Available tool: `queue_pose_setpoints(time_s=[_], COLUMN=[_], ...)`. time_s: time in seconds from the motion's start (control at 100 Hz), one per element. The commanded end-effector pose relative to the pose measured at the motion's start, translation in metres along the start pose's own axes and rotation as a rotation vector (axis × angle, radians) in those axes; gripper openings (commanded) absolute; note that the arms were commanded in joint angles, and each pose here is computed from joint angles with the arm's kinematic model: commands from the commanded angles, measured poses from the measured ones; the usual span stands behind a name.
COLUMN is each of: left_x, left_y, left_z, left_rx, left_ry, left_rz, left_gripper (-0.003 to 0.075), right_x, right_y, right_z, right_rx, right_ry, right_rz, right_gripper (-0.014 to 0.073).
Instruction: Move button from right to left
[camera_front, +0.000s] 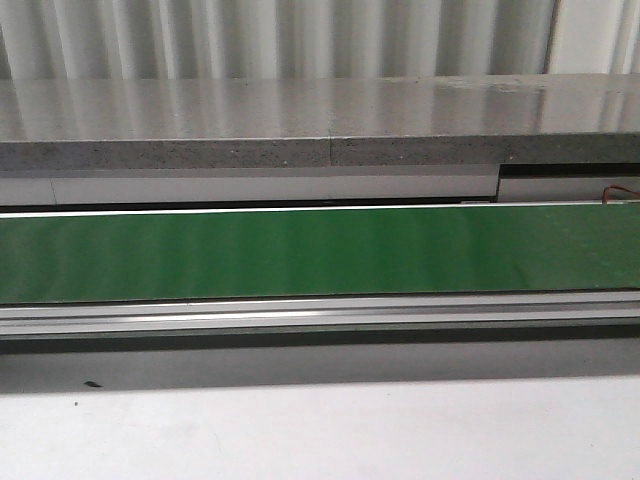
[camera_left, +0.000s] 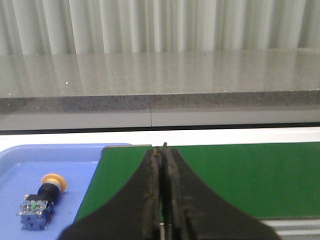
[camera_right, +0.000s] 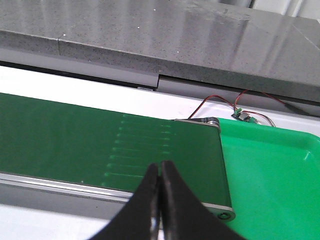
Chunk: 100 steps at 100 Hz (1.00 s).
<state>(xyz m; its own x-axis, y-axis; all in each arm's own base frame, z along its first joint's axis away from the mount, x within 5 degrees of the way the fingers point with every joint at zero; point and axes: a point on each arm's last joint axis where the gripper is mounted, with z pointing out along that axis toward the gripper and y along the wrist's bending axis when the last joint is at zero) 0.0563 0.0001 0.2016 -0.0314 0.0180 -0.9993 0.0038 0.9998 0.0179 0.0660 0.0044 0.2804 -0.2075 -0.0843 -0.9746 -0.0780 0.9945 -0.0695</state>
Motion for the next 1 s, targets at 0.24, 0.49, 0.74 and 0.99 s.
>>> queue_pose_setpoints(time_s=[0.24, 0.49, 0.74, 0.99], left_x=[0.0083, 0.0083, 0.0083, 0.0083], left_y=[-0.0008, -0.0008, -0.0008, -0.0008], left_z=[-0.0004, -0.0004, -0.0004, -0.0004], left_rx=[0.01, 0.01, 0.01, 0.01], left_ry=[-0.032, -0.032, -0.032, -0.032], left_rz=[0.027, 0.027, 0.027, 0.027], left_gripper=[-0.0021, -0.002, -0.0021, -0.002], right_x=[-0.0147, -0.0147, -0.0147, -0.0147], right_y=[-0.0012, -0.0012, -0.0012, -0.0012], right_z=[-0.0019, -0.0019, -0.0019, -0.0019], right_rx=[0.008, 0.008, 0.008, 0.008], right_ry=[-0.095, -0.095, -0.095, -0.095], right_rz=[-0.012, -0.012, -0.012, -0.012], right_gripper=[-0.0068, -0.0068, -0.0068, -0.0068])
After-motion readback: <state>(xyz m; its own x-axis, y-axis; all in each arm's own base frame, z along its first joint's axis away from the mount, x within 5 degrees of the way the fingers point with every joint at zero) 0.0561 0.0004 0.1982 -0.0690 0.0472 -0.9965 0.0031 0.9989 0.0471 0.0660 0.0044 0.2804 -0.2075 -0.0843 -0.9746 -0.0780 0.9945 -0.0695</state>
